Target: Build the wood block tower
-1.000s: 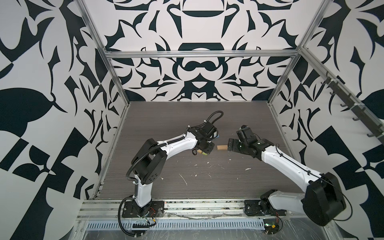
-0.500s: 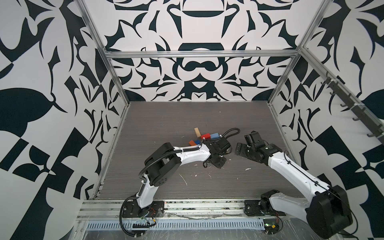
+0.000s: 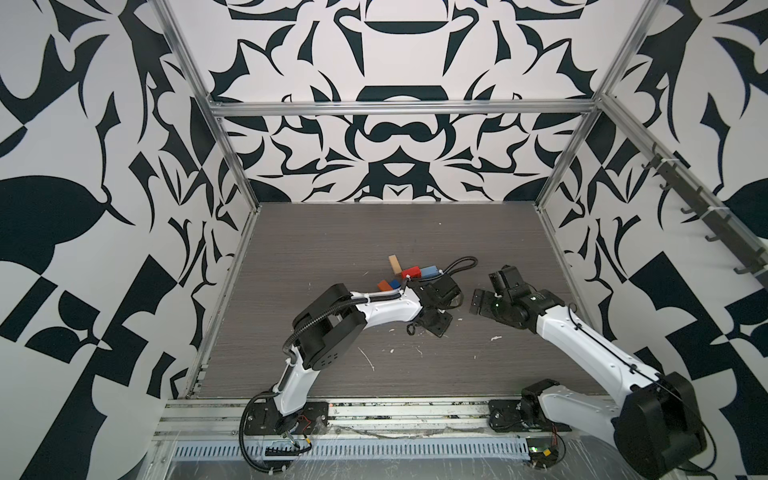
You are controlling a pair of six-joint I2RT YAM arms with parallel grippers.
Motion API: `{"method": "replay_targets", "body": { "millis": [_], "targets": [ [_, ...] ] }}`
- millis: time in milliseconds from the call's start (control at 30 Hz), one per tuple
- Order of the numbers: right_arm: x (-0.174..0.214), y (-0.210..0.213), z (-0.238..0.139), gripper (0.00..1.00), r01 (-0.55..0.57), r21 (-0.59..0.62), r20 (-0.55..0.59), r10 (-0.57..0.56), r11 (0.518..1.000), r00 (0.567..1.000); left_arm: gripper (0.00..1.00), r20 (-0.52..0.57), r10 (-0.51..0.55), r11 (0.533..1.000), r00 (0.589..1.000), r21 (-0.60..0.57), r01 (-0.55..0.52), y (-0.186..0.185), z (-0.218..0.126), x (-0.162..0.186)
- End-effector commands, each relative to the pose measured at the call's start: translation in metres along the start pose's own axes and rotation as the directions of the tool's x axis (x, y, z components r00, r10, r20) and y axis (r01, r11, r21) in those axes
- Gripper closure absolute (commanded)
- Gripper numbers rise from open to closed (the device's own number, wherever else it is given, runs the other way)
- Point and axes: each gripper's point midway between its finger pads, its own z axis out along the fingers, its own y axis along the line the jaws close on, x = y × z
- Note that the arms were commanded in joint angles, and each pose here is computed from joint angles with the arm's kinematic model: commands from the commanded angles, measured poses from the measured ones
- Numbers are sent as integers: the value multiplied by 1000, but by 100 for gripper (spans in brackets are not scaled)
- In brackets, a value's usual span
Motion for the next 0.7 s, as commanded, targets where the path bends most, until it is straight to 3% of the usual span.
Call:
{"method": "replay_targets", "body": {
  "millis": [0, 167, 433, 667],
  "targets": [
    [5, 6, 4, 2, 31, -38, -20, -31, 999, 999, 36, 18, -35, 999, 999, 35, 34, -5, -18, -2],
    [7, 18, 3, 3, 65, -97, -6, -66, 993, 998, 32, 33, -81, 995, 996, 54, 79, 2, -34, -3],
    [17, 54, 6, 3, 199, -189, 1, -203, 961, 979, 31, 87, -242, 964, 966, 136, 229, 40, -69, -7],
    [41, 93, 17, 2, 407, -229, -31, -424, 884, 905, 29, 131, -383, 917, 914, 174, 359, 82, -90, -3]
  ]
}}
